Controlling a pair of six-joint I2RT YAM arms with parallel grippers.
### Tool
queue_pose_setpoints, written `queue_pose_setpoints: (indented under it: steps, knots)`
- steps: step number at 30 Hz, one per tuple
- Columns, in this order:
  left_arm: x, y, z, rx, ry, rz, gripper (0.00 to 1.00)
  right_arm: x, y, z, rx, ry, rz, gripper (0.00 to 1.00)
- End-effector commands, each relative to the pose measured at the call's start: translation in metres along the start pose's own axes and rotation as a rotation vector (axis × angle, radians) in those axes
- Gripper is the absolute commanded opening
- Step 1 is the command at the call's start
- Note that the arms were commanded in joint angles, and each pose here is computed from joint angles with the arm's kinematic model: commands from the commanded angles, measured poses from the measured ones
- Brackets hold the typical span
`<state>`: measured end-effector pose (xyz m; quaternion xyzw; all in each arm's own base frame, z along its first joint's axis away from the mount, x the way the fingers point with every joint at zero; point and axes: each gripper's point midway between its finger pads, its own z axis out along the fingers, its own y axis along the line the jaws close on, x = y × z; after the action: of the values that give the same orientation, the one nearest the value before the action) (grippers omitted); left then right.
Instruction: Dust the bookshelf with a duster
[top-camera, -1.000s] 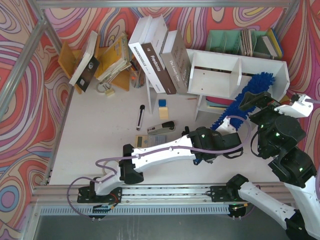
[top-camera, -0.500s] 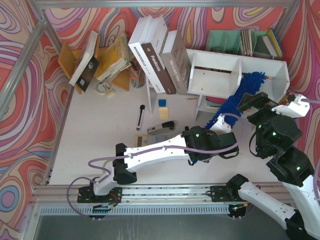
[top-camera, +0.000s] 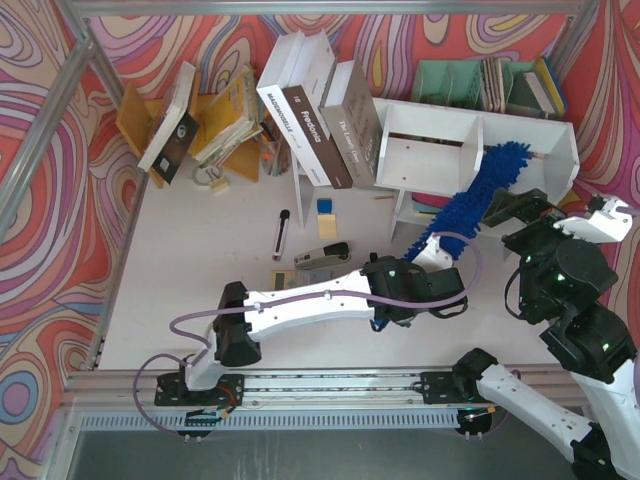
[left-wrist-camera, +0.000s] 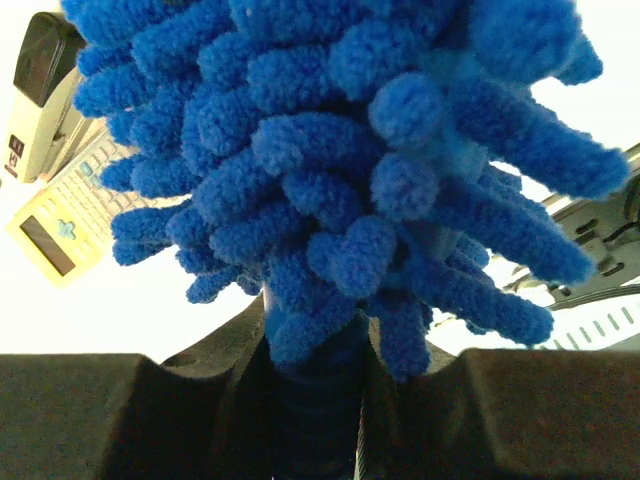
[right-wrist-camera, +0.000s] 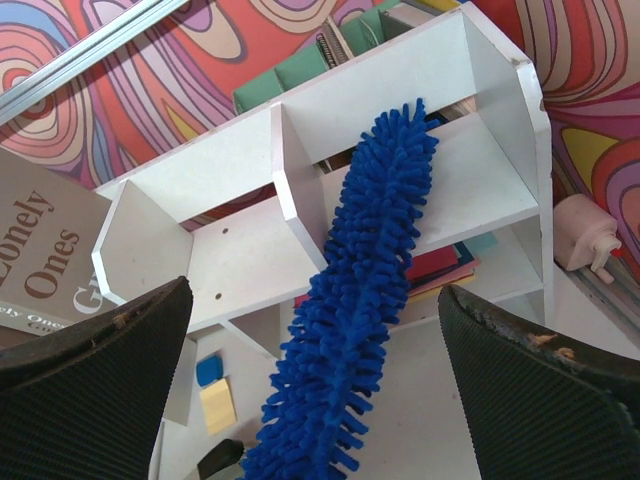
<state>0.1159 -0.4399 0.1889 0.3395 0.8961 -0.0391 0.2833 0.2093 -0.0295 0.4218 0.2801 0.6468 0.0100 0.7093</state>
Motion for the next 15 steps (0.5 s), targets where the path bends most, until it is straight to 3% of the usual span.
queue_pose_setpoints:
  steps: [1,5,11,15]
  knots:
    - [-0.008,0.026,-0.018,-0.02,-0.062,-0.07,0.0,-0.012,-0.004,-0.001,0.021,-0.035,0.011,0.99]
    - [-0.001,0.033,-0.026,-0.016,-0.072,-0.073,0.0,-0.011,-0.003,0.0,0.023,-0.036,0.006,0.99]
    - [0.014,0.023,-0.037,0.033,-0.089,0.056,0.0,-0.01,-0.003,0.001,0.025,-0.033,0.004,0.99]
    - [0.026,0.026,-0.049,0.11,-0.143,0.038,0.0,-0.009,-0.003,0.002,0.024,-0.034,-0.006,0.99]
